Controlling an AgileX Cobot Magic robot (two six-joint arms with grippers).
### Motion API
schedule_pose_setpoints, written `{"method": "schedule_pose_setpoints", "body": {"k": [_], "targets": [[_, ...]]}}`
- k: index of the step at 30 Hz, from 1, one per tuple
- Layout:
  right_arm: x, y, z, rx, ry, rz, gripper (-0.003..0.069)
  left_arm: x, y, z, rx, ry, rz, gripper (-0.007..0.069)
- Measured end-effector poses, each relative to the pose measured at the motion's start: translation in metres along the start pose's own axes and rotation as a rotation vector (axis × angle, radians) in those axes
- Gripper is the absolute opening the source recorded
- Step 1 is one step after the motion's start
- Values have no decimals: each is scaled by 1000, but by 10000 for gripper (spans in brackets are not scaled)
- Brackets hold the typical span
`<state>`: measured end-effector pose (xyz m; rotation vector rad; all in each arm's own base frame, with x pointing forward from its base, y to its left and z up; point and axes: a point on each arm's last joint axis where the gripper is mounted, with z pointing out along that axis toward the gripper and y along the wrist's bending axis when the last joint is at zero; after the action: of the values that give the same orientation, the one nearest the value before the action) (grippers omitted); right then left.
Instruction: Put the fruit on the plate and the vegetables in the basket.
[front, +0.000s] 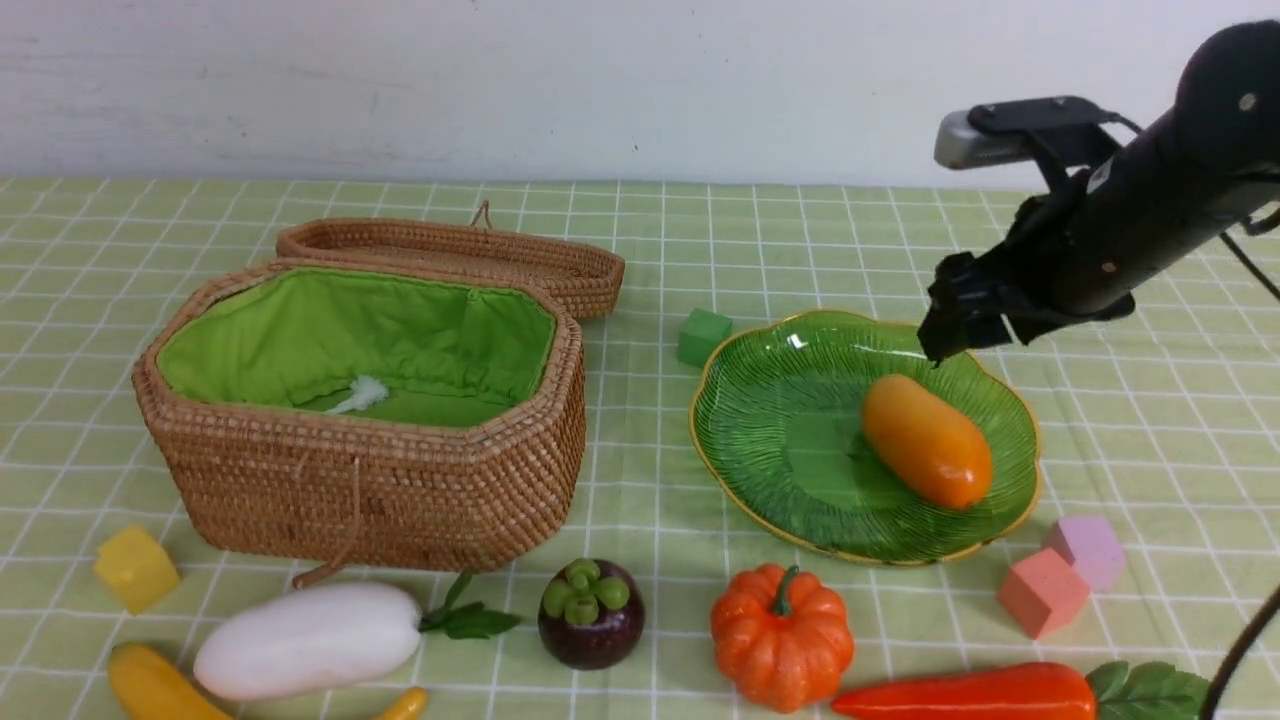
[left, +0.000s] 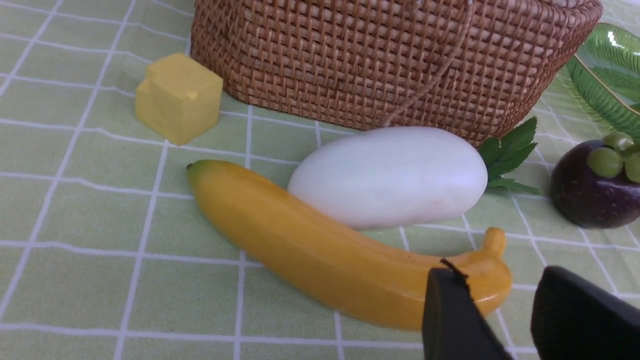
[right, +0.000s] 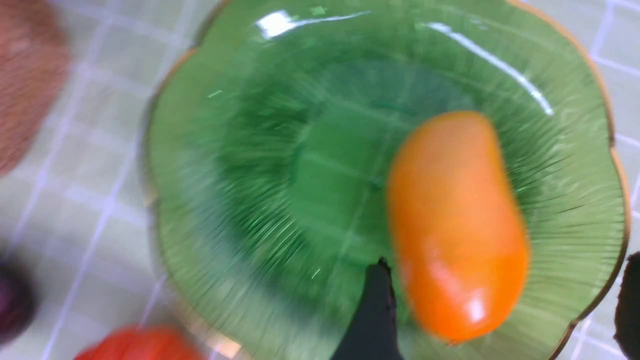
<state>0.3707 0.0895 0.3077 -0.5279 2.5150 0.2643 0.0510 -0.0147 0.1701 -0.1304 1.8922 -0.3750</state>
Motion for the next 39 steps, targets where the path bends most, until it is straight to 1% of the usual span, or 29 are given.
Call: {"method": "schedule_pose_setpoints", "body": {"k": [4, 5, 6, 7, 8, 11, 16, 22, 25, 30, 39], "targets": [[3, 35, -26, -146, -13, -112, 582, 0, 0, 0, 0, 0, 0, 239], [6, 52, -33, -214, -26, -150, 582, 0, 0, 0, 0, 0, 0, 239], [8, 60, -34, -244, -23, -167, 580, 0, 0, 0, 0, 0, 0, 239], [10, 65, -34, -262, -23, -178, 580, 0, 0, 0, 0, 0, 0, 239], [17, 81, -30, -323, 3, -222, 580, 0, 0, 0, 0, 0, 0, 239], [39, 109, -10, -408, 115, -294, 580, 0, 0, 0, 0, 0, 0, 239], [59, 123, 20, -420, 235, -316, 559, 0, 0, 0, 0, 0, 0, 239], [60, 122, 43, -381, 241, -279, 502, 0, 0, 0, 0, 0, 0, 239], [58, 120, 53, -360, 226, -258, 445, 0, 0, 0, 0, 0, 0, 239], [61, 119, 64, -357, 247, -249, 367, 0, 0, 0, 0, 0, 0, 239], [62, 118, 70, -351, 263, -227, 351, 0, 0, 0, 0, 0, 0, 239]]}}
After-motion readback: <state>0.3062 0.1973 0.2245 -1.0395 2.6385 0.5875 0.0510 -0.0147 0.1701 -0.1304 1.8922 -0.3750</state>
